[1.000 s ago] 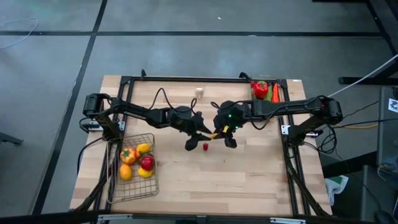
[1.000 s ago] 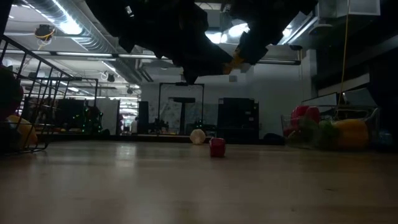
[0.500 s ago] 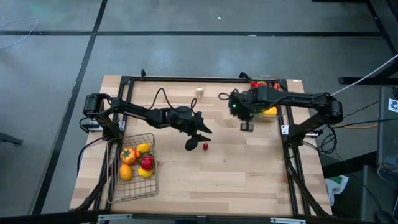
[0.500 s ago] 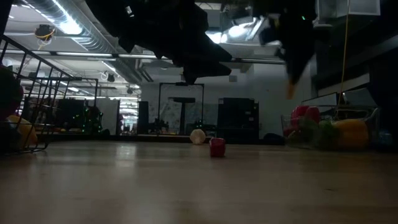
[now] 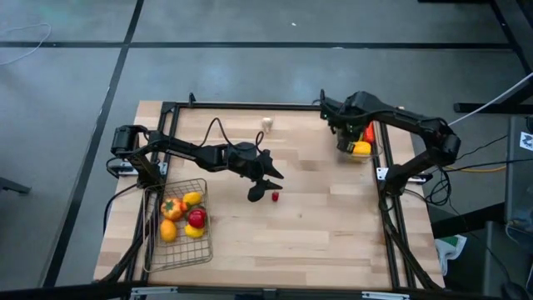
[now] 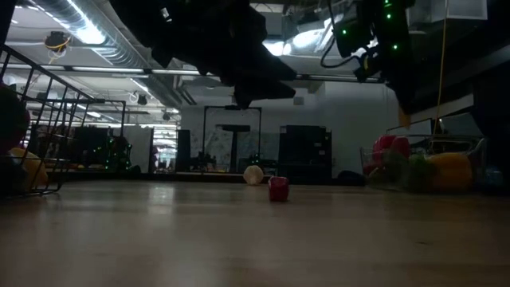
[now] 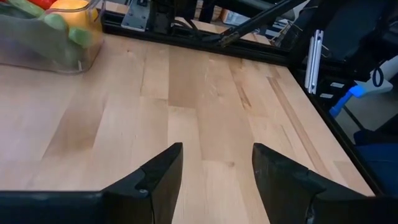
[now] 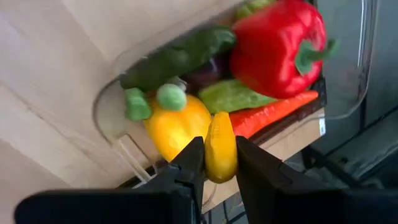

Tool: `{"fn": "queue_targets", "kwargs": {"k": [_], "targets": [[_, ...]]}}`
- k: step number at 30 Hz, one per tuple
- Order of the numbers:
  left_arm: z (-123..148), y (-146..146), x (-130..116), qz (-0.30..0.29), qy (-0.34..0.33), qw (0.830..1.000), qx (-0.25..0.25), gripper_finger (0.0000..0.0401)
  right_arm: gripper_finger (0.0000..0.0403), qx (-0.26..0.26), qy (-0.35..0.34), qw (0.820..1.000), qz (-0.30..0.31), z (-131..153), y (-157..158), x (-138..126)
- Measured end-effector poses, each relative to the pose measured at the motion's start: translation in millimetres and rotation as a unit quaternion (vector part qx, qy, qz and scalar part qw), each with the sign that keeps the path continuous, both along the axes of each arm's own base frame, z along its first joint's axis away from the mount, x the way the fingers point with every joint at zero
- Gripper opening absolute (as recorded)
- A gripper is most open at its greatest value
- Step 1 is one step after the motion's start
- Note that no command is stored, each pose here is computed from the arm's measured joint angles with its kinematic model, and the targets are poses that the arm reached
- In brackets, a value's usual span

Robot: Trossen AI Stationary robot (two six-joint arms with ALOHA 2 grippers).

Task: Sort produce into baskets
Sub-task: Put the yellow corn into the transparent bin, then put the red chili pepper into the transparent bin

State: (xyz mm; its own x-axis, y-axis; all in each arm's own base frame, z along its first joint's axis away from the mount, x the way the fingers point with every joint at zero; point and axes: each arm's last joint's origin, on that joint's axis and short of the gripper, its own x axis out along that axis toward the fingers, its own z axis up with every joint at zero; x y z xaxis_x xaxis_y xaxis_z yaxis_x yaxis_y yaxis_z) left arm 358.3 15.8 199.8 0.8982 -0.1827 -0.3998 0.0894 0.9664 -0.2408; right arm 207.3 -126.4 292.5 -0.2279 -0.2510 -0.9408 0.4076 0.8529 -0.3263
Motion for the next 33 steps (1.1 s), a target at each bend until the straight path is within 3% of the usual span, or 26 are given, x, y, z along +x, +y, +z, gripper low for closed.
{"fn": "queue_targets", "kwargs": {"k": [10, 21, 33], "targets": [[-1.5, 0.0, -0.7, -0.001, 0.008, 1.000, 0.001, 0.0189, 0.0081, 0.030, -0.017, 0.999, -0.042, -0.8, -15.5, -10.3], [-1.4, -0.1, -0.6, -0.001, 0.008, 1.000, 0.001, 0.0189, 0.0082, 0.032, -0.015, 0.999, -0.035, -0.9, -16.3, -10.9], [-1.4, -0.1, -0.6, -0.001, 0.008, 1.000, 0.000, 0.0189, 0.0195, 0.030, -0.016, 0.999, -0.035, -1.0, -16.5, -10.6]]}}
